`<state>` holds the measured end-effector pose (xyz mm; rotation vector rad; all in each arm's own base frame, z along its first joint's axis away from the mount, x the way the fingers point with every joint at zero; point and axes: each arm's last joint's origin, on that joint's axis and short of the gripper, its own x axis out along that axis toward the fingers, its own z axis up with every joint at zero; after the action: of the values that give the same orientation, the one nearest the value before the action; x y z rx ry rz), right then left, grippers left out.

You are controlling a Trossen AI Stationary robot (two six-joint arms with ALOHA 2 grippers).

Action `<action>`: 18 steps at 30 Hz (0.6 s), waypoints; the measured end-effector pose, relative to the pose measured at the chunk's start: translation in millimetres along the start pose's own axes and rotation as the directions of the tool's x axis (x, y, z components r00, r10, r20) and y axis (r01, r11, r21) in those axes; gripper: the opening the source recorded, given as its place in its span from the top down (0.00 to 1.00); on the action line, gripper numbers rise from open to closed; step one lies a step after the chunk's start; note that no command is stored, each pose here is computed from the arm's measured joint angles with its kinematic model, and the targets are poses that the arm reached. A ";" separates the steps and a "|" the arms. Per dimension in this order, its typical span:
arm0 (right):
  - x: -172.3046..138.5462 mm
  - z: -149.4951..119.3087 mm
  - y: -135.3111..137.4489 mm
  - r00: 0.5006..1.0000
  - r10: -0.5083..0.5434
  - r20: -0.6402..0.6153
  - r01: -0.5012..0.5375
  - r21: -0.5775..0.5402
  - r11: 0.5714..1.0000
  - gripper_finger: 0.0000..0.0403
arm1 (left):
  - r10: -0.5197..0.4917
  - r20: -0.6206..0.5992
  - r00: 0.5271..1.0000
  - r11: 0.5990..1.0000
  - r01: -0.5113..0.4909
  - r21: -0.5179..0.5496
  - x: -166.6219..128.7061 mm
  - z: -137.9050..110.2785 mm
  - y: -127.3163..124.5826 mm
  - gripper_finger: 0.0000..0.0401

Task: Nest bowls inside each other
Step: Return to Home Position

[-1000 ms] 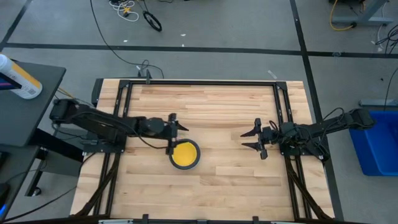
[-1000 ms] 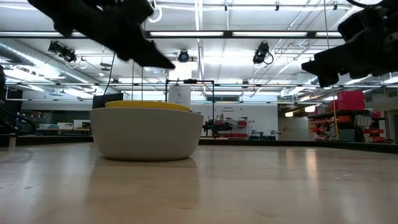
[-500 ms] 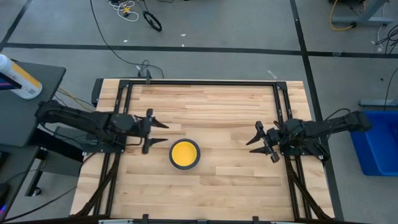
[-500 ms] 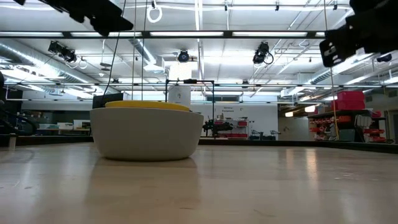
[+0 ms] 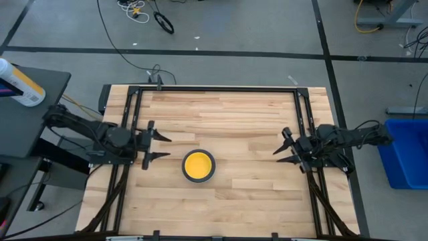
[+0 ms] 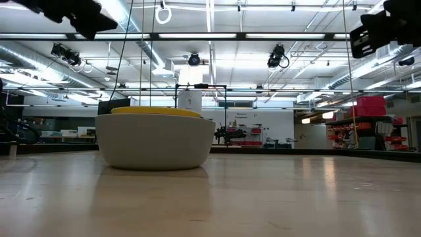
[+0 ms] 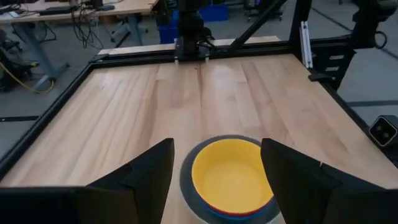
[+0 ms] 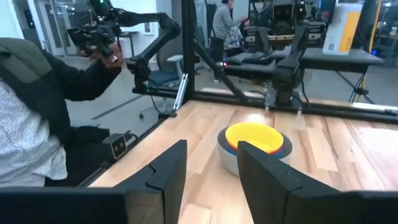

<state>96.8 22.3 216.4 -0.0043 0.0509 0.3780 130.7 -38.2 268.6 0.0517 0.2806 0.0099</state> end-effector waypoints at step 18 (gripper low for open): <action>8.4 -31.6 8.1 0.995 0.089 0.043 -0.090 0.021 0.996 0.56 | -0.143 0.218 0.965 0.983 0.164 -0.082 -18.5 -68.1 1.4 0.38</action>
<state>100.1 32.5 184.5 0.0285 0.0136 0.4673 94.0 -33.7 208.4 -0.0684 0.0704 -0.1353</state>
